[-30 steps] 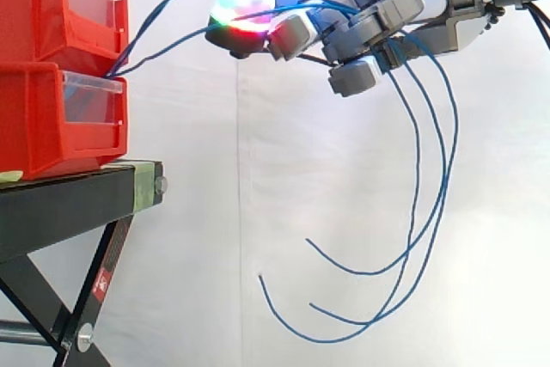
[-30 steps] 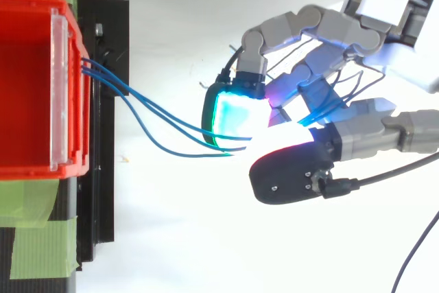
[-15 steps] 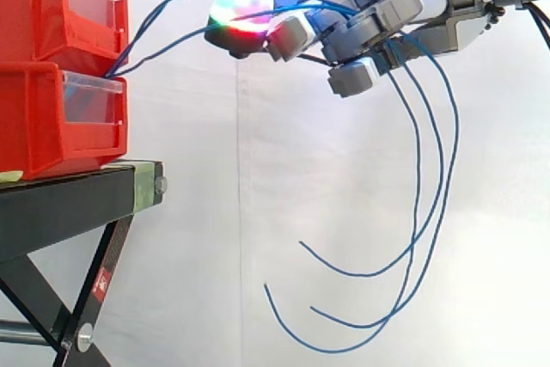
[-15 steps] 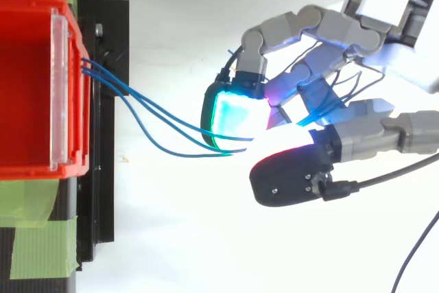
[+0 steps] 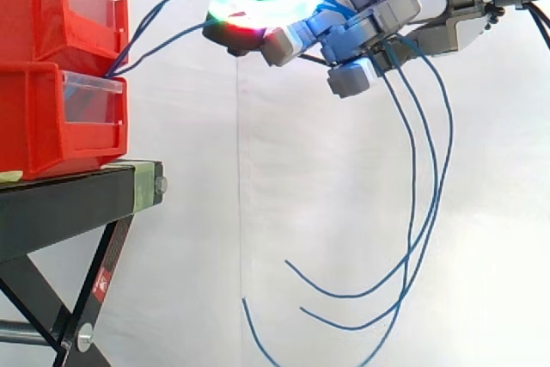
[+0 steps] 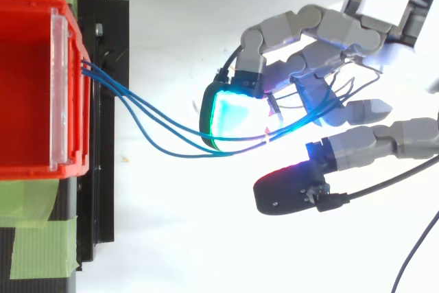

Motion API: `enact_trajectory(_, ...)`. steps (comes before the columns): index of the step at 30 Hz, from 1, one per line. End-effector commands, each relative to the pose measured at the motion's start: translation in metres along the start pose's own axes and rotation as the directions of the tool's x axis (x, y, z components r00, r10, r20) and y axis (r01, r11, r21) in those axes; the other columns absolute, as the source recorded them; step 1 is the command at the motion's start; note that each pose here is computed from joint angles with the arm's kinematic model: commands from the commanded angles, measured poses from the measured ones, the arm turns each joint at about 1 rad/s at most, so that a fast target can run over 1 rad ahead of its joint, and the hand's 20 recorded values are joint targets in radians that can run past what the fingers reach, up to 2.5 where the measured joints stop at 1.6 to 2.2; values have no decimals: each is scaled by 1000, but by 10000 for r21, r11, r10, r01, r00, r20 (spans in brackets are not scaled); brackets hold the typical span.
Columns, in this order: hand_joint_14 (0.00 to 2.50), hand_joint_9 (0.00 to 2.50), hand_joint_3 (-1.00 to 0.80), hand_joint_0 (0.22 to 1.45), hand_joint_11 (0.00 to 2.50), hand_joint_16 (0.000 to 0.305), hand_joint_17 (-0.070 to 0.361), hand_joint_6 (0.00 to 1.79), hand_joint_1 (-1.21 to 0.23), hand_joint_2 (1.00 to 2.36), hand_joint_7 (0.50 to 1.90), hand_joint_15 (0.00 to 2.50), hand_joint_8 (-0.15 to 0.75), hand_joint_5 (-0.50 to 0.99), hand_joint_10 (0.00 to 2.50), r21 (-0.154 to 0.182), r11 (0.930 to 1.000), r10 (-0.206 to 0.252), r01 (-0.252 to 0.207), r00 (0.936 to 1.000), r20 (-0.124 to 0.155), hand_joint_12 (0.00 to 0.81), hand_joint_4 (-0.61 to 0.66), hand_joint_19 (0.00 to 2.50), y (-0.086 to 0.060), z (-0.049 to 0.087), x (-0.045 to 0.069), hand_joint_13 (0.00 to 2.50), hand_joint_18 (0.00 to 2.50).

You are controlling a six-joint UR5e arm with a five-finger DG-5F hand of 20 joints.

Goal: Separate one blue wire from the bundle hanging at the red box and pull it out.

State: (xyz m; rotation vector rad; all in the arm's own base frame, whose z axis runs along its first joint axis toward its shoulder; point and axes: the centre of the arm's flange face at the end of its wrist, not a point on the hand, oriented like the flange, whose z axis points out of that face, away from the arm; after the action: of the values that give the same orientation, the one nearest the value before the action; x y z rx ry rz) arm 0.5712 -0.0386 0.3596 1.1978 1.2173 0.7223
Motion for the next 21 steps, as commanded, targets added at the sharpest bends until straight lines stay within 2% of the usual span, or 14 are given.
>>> enact_trajectory(1,2243,671,-304,730,1616,49,111,784,-989,1020,1134,1054,308,-274,9,1,10000,-1,1,10000,-1,347,218,1429,0,0,0,876,895)
enact_trajectory(4,2240,678,-300,712,1606,49,110,784,-969,1020,1130,1063,311,-273,10,1,10000,-1,1,10000,-1,352,213,1431,0,0,0,879,895)
enact_trajectory(9,2327,741,-389,586,1592,49,111,769,-836,1011,1131,1015,332,-260,9,1,10000,-1,1,10000,-1,359,235,1493,0,0,0,892,914)
enact_trajectory(21,2368,807,-413,549,1599,51,114,767,-755,1008,1131,974,350,-252,8,1,10000,-1,1,10000,-1,362,263,1505,0,0,0,920,952)
